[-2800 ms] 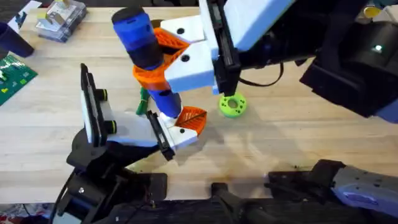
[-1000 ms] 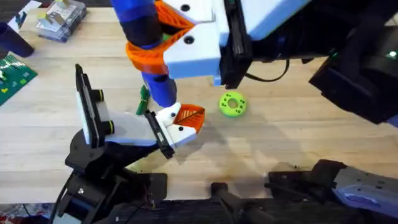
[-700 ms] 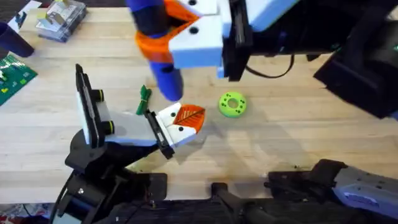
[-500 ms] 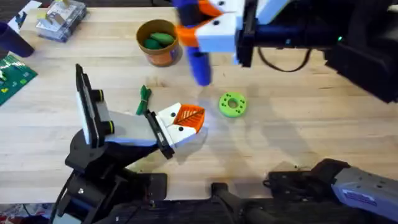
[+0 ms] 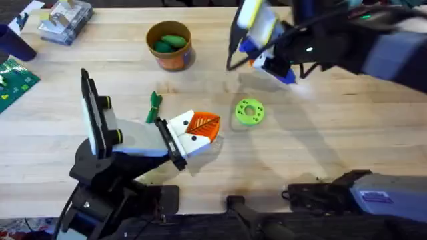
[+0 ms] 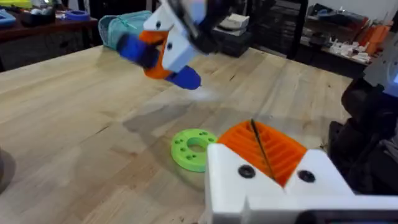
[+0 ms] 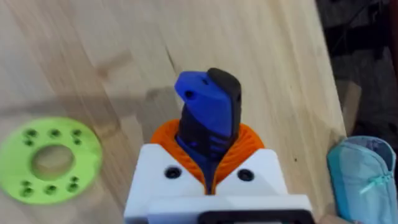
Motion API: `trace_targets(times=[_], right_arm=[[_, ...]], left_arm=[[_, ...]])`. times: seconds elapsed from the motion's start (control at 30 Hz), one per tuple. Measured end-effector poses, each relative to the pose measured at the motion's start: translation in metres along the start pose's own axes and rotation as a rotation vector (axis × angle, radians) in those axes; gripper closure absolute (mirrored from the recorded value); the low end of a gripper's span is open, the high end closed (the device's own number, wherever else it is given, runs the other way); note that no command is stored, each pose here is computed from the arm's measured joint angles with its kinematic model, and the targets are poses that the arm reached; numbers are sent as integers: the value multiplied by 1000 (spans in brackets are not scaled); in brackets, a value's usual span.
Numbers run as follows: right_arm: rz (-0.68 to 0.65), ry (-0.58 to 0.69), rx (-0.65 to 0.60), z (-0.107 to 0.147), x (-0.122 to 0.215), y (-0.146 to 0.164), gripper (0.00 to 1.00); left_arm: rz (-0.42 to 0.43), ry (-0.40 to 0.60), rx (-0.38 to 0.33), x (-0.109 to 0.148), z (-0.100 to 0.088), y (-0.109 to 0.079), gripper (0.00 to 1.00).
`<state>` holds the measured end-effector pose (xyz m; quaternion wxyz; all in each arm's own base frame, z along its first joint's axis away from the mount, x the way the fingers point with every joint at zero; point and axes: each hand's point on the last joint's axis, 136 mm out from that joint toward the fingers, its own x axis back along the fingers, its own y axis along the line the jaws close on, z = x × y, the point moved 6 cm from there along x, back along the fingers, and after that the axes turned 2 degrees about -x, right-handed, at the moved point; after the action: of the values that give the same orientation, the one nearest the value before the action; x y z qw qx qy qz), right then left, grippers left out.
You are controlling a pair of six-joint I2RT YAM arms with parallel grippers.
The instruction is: Pick up the gripper from the table and insert it into the empty holder that is missing its gripper. Then pick up a screw, insert it into the mounting hole, and use the screwdriver to tighten it. Finally, clean up the table by picking up the vegetable and placing it into the bucket.
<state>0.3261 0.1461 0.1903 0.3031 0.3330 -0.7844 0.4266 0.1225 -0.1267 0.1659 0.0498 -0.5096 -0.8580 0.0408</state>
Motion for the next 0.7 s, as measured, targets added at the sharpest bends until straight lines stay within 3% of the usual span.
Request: trace_targets(times=[0.17, 0.33, 0.47, 0.57, 0.6, 0.7], right_arm=[[-32, 184, 149, 28, -40, 9, 977], [-119, 294, 210, 50, -62, 25, 941], [-145, 327, 195, 55, -62, 30, 622], [-152, 325, 155, 54, -58, 31, 179], [-153, 322, 141, 54, -55, 31, 72], [-147, 303, 75, 49, -46, 30, 6]], left_arm=[[0, 0, 0, 0, 0, 0, 983], [0, 0, 0, 0, 0, 0, 983], [0, 0, 0, 0, 0, 0, 983], [0, 0, 0, 0, 0, 0, 983], [0, 0, 0, 0, 0, 0, 983], [0, 0, 0, 0, 0, 0, 983]])
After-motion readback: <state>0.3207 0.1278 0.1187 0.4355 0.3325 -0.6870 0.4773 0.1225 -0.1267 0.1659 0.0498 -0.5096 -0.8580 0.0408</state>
